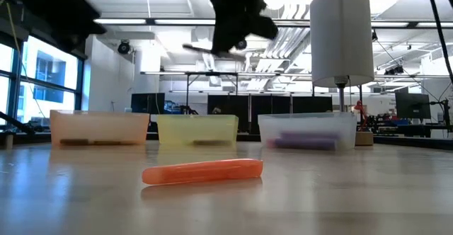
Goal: Pick & Place Markers
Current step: Put the brown marker pen into the orange bin, then put the orange pen into the yellow bin, then return to Home Position
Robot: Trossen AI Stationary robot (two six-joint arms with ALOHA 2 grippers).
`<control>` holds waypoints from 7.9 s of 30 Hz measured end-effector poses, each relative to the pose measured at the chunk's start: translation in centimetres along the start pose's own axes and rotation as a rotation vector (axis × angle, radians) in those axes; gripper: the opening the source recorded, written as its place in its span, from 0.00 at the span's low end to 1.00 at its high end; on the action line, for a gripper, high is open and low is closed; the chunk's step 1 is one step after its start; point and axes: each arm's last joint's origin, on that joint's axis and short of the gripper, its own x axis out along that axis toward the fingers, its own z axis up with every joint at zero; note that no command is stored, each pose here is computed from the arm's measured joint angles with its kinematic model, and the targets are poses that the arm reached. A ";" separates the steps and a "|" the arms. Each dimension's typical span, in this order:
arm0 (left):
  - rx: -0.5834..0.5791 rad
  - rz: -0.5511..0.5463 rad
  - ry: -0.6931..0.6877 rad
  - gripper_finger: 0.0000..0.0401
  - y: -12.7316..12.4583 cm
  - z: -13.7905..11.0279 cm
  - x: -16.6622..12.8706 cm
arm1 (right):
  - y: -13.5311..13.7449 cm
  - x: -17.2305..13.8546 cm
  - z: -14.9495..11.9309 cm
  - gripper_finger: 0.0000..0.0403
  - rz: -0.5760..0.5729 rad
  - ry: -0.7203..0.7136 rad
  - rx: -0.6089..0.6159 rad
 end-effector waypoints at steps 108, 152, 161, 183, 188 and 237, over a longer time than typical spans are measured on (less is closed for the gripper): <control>-0.162 0.547 0.644 0.33 13.5 8.1 2.9 | 1.4 0.2 -3.4 0.31 0.248 -0.228 -0.076; 0.198 0.140 0.298 0.33 2.2 4.9 1.0 | 10.4 7.0 -15.1 0.19 0.225 0.142 -0.724; 0.192 0.145 0.326 0.33 2.3 4.6 0.9 | 9.5 8.7 -15.8 0.28 0.259 0.138 -0.749; 0.201 0.137 0.299 0.33 2.2 4.9 1.0 | 5.1 6.3 -11.0 0.09 0.098 -0.050 -0.584; 0.198 0.129 0.279 0.33 2.1 5.1 1.1 | 0.7 3.9 -5.4 0.06 0.033 -0.152 -0.545; 0.115 0.362 0.176 0.33 2.8 5.2 1.0 | -15.9 7.7 7.1 0.06 0.051 -0.171 -0.140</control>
